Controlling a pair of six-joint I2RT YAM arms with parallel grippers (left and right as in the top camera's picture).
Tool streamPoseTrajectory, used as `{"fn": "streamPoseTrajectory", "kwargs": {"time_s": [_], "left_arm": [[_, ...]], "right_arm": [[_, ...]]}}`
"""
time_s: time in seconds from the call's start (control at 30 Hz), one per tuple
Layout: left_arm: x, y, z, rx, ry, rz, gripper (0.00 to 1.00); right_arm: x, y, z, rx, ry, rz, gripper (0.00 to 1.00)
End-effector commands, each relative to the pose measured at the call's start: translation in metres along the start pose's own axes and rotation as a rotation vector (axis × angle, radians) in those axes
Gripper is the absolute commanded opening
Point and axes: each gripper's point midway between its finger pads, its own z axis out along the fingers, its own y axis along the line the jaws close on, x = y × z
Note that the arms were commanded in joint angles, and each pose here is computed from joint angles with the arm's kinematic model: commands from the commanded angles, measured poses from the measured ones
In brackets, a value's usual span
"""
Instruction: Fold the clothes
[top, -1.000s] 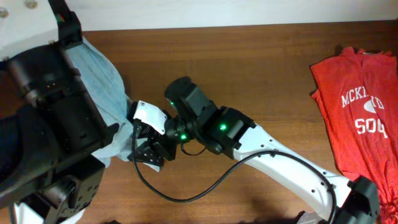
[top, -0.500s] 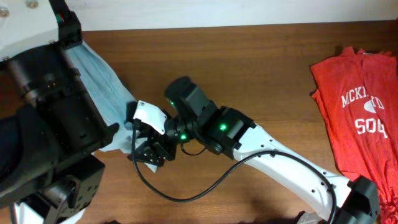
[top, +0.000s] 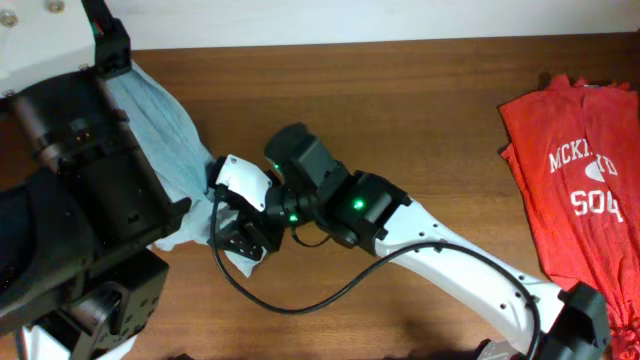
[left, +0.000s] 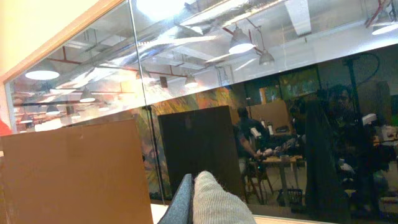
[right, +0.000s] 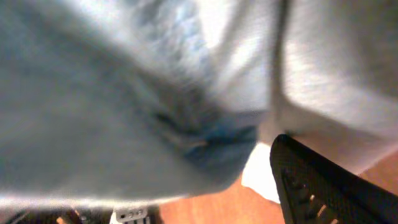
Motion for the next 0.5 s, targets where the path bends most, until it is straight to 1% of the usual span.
{"fn": "streamPoseTrajectory", "kwargs": {"time_s": [0.0, 0.13, 0.3, 0.4, 0.47], "left_arm": [[-0.011, 0.012, -0.001, -0.011, -0.026, -0.017, 0.0], [-0.011, 0.012, -0.001, -0.01, -0.025, -0.016, 0.0], [-0.01, 0.013, -0.001, -0.012, -0.023, -0.015, 0.0], [-0.01, 0.013, -0.001, -0.012, -0.021, -0.011, 0.0], [-0.009, 0.013, -0.001, -0.013, -0.018, -0.009, 0.0]], "right_arm": [[0.0, -0.011, 0.007, 0.04, -0.005, -0.011, 0.77], [0.001, -0.014, 0.011, 0.042, -0.003, 0.005, 0.79], [-0.011, 0.01, 0.006, -0.083, -0.045, -0.023, 0.78], [-0.018, 0.015, -0.003, -0.077, -0.065, -0.037, 0.72], [-0.023, 0.019, -0.01, -0.073, -0.083, -0.043, 0.71]]}}
